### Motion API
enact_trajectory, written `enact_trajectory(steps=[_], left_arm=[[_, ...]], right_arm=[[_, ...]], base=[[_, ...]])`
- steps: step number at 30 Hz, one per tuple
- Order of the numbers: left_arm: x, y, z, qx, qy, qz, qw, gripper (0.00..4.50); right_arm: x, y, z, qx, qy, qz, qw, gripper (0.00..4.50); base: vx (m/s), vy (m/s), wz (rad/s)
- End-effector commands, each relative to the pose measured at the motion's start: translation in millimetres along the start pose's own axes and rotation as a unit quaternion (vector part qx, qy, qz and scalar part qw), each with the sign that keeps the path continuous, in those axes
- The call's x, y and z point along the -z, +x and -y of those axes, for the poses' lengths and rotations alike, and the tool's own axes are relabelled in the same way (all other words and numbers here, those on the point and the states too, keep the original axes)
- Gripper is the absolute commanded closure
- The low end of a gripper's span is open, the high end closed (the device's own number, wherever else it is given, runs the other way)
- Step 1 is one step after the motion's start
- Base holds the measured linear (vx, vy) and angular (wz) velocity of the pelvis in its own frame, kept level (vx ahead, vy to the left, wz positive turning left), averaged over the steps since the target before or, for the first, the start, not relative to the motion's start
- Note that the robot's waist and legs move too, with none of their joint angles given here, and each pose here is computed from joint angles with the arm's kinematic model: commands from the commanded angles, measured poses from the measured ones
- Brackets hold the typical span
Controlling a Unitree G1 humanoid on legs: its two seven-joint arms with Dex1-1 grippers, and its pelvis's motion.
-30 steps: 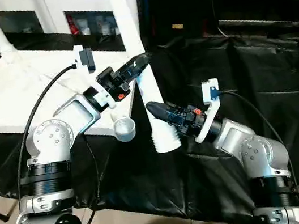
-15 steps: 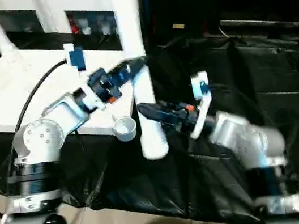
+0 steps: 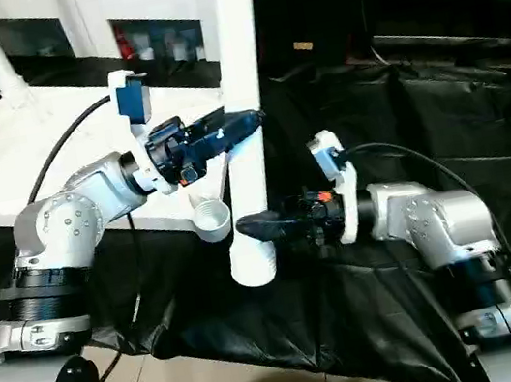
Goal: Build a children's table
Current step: Pick table leg
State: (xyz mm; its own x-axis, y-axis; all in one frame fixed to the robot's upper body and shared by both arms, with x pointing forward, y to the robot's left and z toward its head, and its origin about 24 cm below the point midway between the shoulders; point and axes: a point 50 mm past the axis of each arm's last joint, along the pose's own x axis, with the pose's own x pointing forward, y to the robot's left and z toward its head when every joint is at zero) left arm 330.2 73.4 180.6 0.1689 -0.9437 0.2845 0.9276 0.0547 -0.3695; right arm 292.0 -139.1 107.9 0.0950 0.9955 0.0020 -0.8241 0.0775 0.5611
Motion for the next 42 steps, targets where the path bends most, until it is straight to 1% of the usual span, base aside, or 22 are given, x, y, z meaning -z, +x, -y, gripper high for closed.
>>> enact_trajectory(steps=[1,4,11,12,14,16,19,20,21,22,23,24,25,27,28,29,30,31,33,37,40,42], left_arm=[[-1.8,6,7.1,0.028,0.008,0.005,1.0,2.67],[-1.7,6,6.8,0.028,0.008,0.006,1.0,2.68],[0.2,6,6.5,0.02,0.009,0.013,1.0,2.68],[-0.5,6,2.1,-0.011,0.013,0.013,1.0,2.33],[-1.7,6,-0.3,-0.029,0.012,0.017,0.999,1.98],[-2.6,5,-0.1,-0.038,0.025,0.016,0.999,1.94],[-2.8,5,-0.4,-0.057,0.048,0.01,0.997,1.65],[-1.6,4,-4.5,-0.102,0.083,-0.006,0.991,1.59],[-0.5,4,-11.7,-0.172,0.122,-0.023,0.977,1.57],[-0.5,4,-11.7,-0.172,0.122,-0.023,0.977,1.57],[-0.2,4,-16.5,-0.218,0.147,-0.033,0.964,1.57],[-0.4,4,-22.5,-0.272,0.151,-0.036,0.95,1.57],[-2.4,6,-27.2,-0.321,0.149,-0.024,0.935,1.57],[-4.6,9,-30.5,-0.367,0.142,-0.006,0.919,1.57],[-4.7,9,-30.6,-0.369,0.142,-0.005,0.919,1.57],[-6.6,13,-31.2,-0.391,0.145,0.006,0.909,1.57],[-6.6,13,-31.2,-0.391,0.145,0.006,0.909,1.57],[-7.4,14,-31.7,-0.402,0.148,0.011,0.904,1.57],[-9.4,13,-34.0,-0.434,0.154,0.019,0.888,1.57],[-11.9,12,-34.8,-0.451,0.141,0.047,0.88,1.85],[-11.8,15,-33.5,-0.447,0.116,0.072,0.884,2.13],[-12.1,16,-32.6,-0.446,0.107,0.082,0.885,2.2]], right_arm=[[-2.1,3.7,1.0,0.0,-0.011,-0.005,1.0,1.94],[-0.8,5.0,1.1,-0.004,-0.009,-0.005,1.0,2.33],[-0.5,5.9,0.2,0.004,-0.013,0.024,1.0,2.5],[0.1,7.2,0.1,0.022,-0.019,0.037,0.999,2.52],[0.4,8.3,0.1,0.038,-0.025,0.043,0.998,2.52],[0.1,9.9,1.1,0.057,-0.037,0.049,0.996,2.55],[-0.9,11.5,2.6,0.077,-0.045,0.055,0.994,2.57],[-2.4,13.9,7.4,0.121,-0.058,0.06,0.989,2.57],[-4.4,17.2,13.4,0.18,-0.081,0.063,0.978,2.57],[-4.4,17.2,13.4,0.18,-0.081,0.063,0.978,2.57],[-6.0,19.1,17.0,0.218,-0.096,0.065,0.969,2.57],[-6.4,22.5,17.4,0.239,-0.111,0.061,0.963,2.58],[-7.4,28.0,17.5,0.259,-0.111,0.07,0.957,2.58],[-8.3,37.2,16.0,0.278,-0.117,0.078,0.95,2.59],[-8.3,37.9,15.8,0.279,-0.118,0.078,0.95,2.6],[-8.6,47.0,14.8,0.295,-0.13,0.082,0.943,2.61],[-8.6,47.0,14.8,0.295,-0.13,0.082,0.943,2.61],[-8.7,50.4,14.8,0.302,-0.132,0.085,0.94,2.61],[-8.5,55.4,15.8,0.315,-0.13,0.089,0.936,2.61],[-8.2,60.1,15.4,0.324,-0.133,0.095,0.932,2.62],[-9.0,62.7,14.9,0.332,-0.139,0.104,0.927,2.62],[-10.2,63.3,14.8,0.336,-0.143,0.108,0.925,2.62]], base=[[0.0,0.0,0.0],[0.0,0.0,0.0],[0.0,0.0,0.0],[0.0,0.0,0.0],[0.0,0.0,0.0],[0.0,0.0,0.0],[0.0,0.0,0.0],[0.0,0.0,0.0],[0.0,0.0,0.0],[0.0,0.0,0.0],[0.0,0.0,0.0],[0.0,0.0,0.0],[0.0,0.0,0.0],[0.0,0.0,0.0],[0.0,0.0,0.0],[0.0,0.0,0.0],[0.0,0.0,0.0],[0.0,0.0,0.0],[0.0,0.0,0.0],[0.0,0.0,0.0],[0.0,0.0,0.0],[0.0,0.0,0.0]])
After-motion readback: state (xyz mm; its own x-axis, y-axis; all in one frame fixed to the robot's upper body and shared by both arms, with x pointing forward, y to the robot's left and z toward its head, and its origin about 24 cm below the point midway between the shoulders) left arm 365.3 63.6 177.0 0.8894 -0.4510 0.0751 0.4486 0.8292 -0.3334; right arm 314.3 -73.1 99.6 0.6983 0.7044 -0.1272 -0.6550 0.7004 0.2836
